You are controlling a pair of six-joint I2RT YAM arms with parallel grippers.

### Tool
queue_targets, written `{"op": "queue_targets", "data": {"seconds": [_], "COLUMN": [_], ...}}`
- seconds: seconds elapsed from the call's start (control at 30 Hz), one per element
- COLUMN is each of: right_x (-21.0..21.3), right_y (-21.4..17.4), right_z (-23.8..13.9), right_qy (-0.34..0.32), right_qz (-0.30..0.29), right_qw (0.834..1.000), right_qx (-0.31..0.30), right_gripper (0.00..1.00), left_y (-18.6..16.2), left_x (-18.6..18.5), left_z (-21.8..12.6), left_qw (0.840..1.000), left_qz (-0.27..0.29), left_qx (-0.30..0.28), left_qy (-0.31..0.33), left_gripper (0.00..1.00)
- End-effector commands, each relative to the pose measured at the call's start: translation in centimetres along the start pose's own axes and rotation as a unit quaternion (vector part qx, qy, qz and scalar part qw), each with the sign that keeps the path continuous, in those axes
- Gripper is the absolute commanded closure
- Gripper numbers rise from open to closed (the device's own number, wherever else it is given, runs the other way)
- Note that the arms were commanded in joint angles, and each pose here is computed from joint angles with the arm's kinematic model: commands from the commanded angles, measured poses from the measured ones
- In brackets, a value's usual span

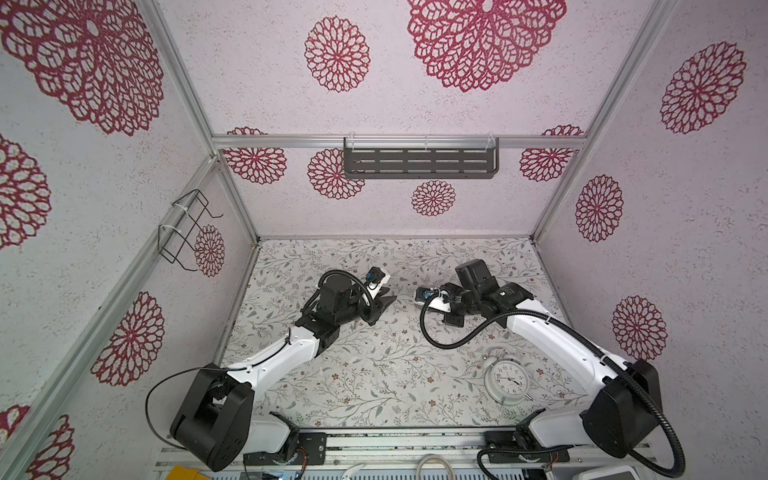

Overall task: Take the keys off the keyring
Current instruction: 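Pull the left gripper away from the right gripper, freeing the key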

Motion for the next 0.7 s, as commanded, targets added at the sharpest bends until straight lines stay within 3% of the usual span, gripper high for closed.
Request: {"op": "queue_targets", "data": {"seconds": [0.0, 0.23, 0.4, 0.67], "right_x": [-1.3, -1.9, -1.6, -0.3], "right_y": [-1.1, -5.5, -8.6, -6.5], "right_z": [-1.0, -0.1, 1.7, 5.5], "right_qy": [-0.05, -0.08, -0.063, 0.021], "right_qz": [0.06, 0.126, 0.139, 0.107], "right_qw": [0.997, 0.989, 0.988, 0.994], "right_qx": [-0.028, -0.014, 0.039, 0.02], "right_gripper": [1.0, 1.0, 1.0, 1.0], "left_y": [-1.2, -2.9, -3.7, -4.6], "left_x": [1.4, 3.1, 4.2, 7.2], "left_z": [1.1, 3.2, 3.2, 0.5], "left_qw": [0.999, 0.995, 0.991, 0.977], "left_qz": [-0.008, -0.048, -0.067, -0.12], "left_qx": [0.034, 0.08, 0.093, 0.095], "left_qy": [0.018, 0.04, 0.073, 0.148], "left_gripper": [0.64, 0.64, 0.64, 0.64]}}
Point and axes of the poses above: each gripper's point midway between its finger pads, its own z axis out along the fingers, its own x axis along the line the jaws close on, y = z × x, the point moved 6 cm from there along -z, back along the fingers, and after that the axes turned 1 degree about -z, right-handed, at the moved point
